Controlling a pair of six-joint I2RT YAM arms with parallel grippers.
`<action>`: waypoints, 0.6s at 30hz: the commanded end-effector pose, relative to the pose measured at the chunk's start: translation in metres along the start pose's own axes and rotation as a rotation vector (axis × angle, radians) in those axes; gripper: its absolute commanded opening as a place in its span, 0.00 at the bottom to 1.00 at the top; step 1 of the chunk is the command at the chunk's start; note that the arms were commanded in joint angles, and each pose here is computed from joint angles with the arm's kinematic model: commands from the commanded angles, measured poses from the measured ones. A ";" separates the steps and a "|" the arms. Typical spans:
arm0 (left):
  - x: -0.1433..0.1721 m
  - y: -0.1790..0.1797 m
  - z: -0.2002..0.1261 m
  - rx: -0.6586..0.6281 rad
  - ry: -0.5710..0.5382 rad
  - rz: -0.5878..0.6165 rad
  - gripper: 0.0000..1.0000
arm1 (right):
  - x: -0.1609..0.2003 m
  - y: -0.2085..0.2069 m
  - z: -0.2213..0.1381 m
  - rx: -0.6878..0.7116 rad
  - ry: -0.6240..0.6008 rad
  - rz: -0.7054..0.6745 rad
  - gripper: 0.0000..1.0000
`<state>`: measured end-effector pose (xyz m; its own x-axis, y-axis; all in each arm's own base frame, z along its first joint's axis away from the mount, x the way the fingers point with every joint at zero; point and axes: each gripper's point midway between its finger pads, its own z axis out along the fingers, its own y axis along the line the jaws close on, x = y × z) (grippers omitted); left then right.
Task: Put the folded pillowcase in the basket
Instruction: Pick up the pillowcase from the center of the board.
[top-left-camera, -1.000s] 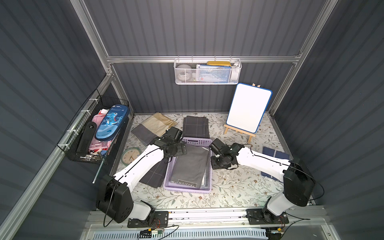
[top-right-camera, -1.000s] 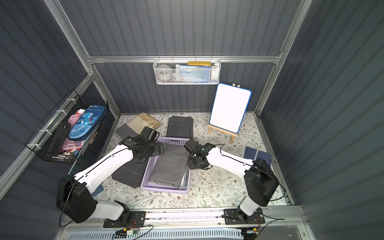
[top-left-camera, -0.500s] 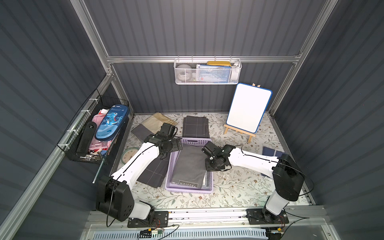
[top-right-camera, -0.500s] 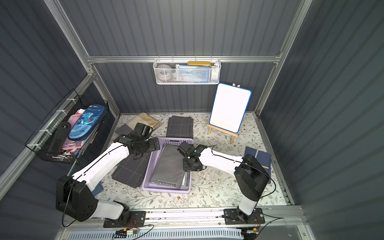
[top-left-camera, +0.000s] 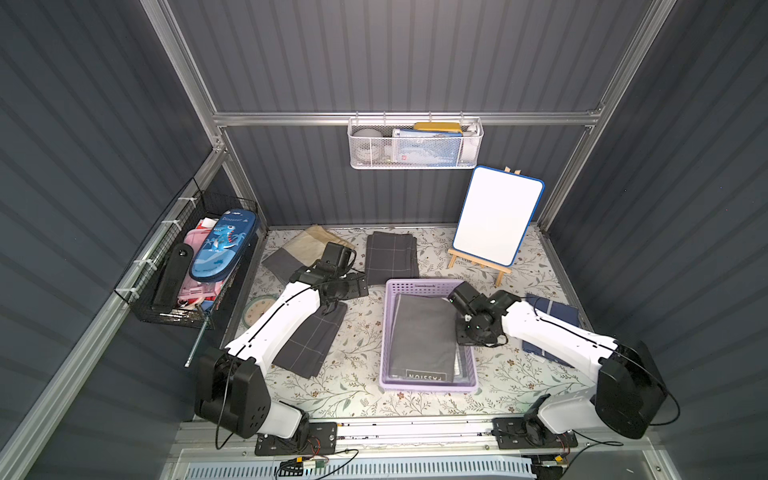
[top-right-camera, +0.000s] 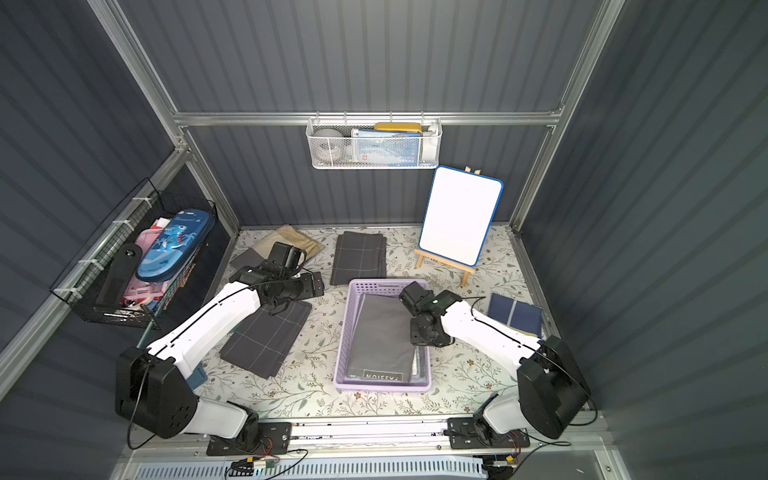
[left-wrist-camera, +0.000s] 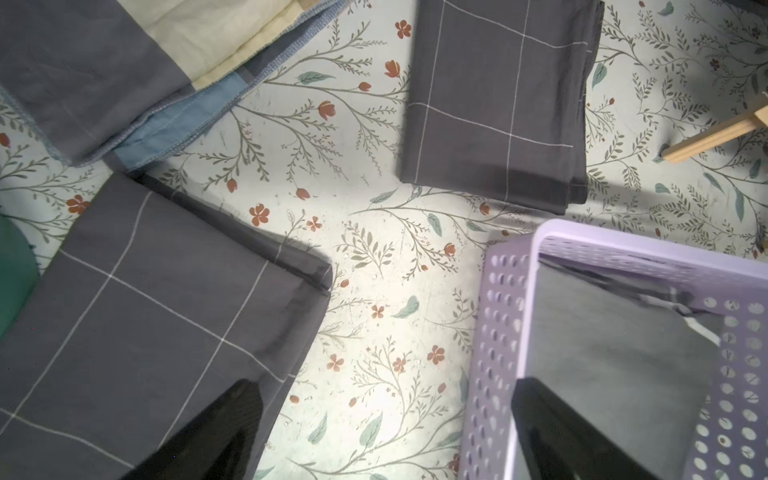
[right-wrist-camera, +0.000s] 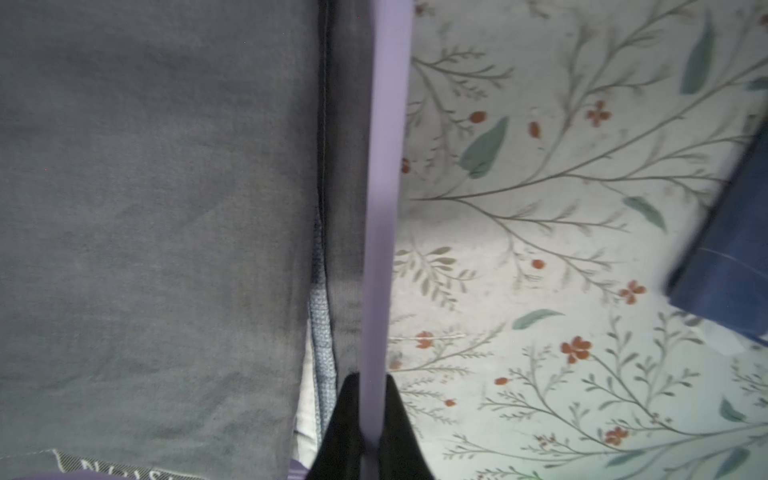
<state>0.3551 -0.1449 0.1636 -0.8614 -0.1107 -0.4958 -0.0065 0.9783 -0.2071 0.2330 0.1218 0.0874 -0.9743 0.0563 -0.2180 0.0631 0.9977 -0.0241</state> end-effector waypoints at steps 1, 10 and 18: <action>-0.017 -0.014 0.013 0.042 -0.012 0.038 1.00 | 0.003 -0.043 -0.006 0.118 0.027 -0.054 0.00; -0.042 -0.029 0.074 0.040 0.053 0.026 0.99 | 0.004 -0.067 0.012 0.130 0.128 0.052 0.22; -0.066 -0.030 0.140 0.089 0.103 -0.031 0.98 | -0.007 -0.068 -0.016 0.085 -0.003 0.110 0.45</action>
<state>0.4671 -0.1881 0.0908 -0.9038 -0.1028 -0.4153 0.0003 0.9705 -0.2410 0.2352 0.0579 0.0898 -0.9754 0.1378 -0.1718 0.1568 0.9824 -0.1020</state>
